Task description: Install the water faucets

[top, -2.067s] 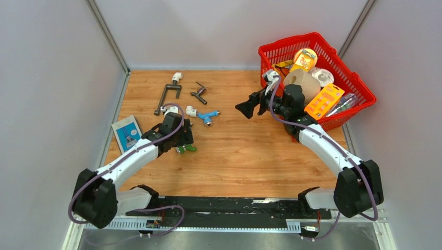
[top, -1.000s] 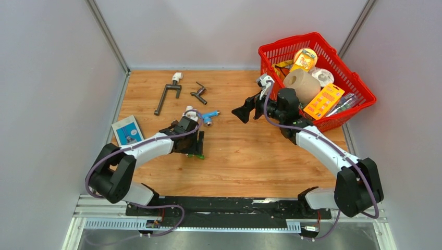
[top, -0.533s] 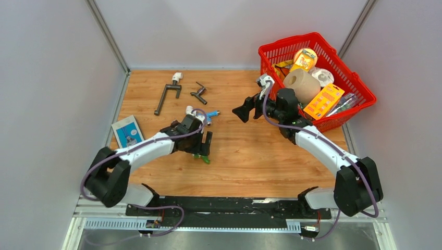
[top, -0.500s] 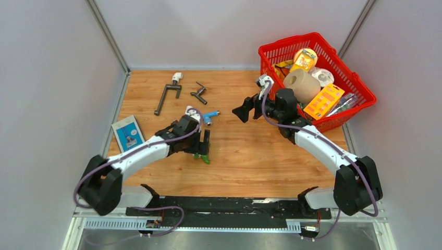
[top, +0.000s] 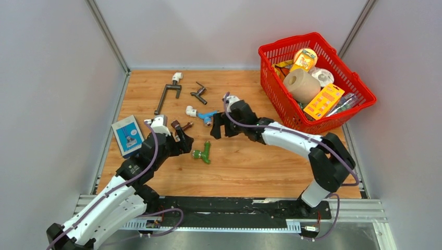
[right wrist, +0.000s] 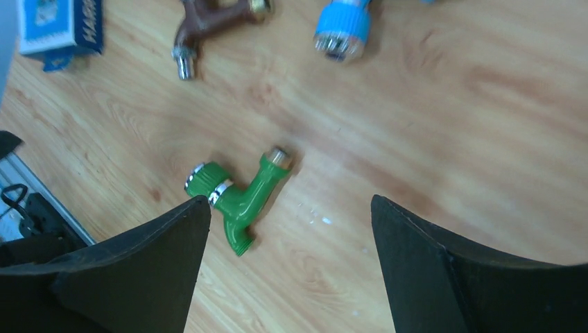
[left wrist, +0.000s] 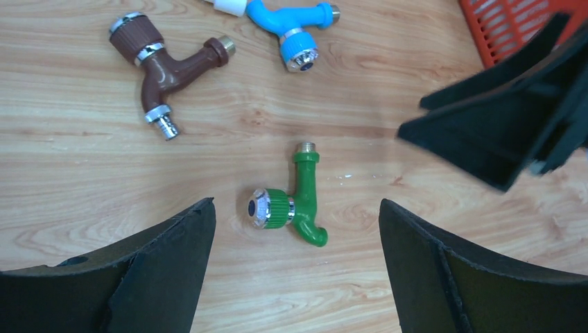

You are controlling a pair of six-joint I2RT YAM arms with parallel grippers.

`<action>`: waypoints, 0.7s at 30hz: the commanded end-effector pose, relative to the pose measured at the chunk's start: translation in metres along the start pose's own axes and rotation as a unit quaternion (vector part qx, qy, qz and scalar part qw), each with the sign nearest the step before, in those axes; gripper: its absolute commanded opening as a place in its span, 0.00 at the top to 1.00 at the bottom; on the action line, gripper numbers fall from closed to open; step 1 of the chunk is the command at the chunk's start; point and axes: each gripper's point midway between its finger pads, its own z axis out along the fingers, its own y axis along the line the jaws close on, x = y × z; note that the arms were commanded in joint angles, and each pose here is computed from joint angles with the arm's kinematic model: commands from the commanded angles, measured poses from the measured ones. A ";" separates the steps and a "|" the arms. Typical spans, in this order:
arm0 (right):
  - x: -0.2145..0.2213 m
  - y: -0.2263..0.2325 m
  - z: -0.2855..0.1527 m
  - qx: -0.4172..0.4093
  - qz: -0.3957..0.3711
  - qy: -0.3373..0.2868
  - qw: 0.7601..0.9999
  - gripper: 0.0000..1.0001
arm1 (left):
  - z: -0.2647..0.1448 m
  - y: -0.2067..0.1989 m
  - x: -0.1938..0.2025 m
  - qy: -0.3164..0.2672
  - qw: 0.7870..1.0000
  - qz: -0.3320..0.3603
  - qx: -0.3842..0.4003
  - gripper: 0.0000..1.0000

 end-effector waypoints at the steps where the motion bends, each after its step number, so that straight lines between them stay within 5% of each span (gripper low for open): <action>1: 0.034 0.017 0.023 0.052 0.074 0.041 0.995 0.18 | -0.002 0.015 0.001 -0.020 1.000 -0.001 -0.024 0.06; 9: 0.075 0.033 0.069 0.081 0.100 0.089 0.988 0.44 | -0.004 0.015 0.010 -0.021 1.000 0.023 0.003 0.06; 21: 0.094 0.011 0.100 0.138 0.122 0.083 0.979 0.60 | 0.007 0.018 0.031 -0.003 1.000 -0.004 0.010 0.06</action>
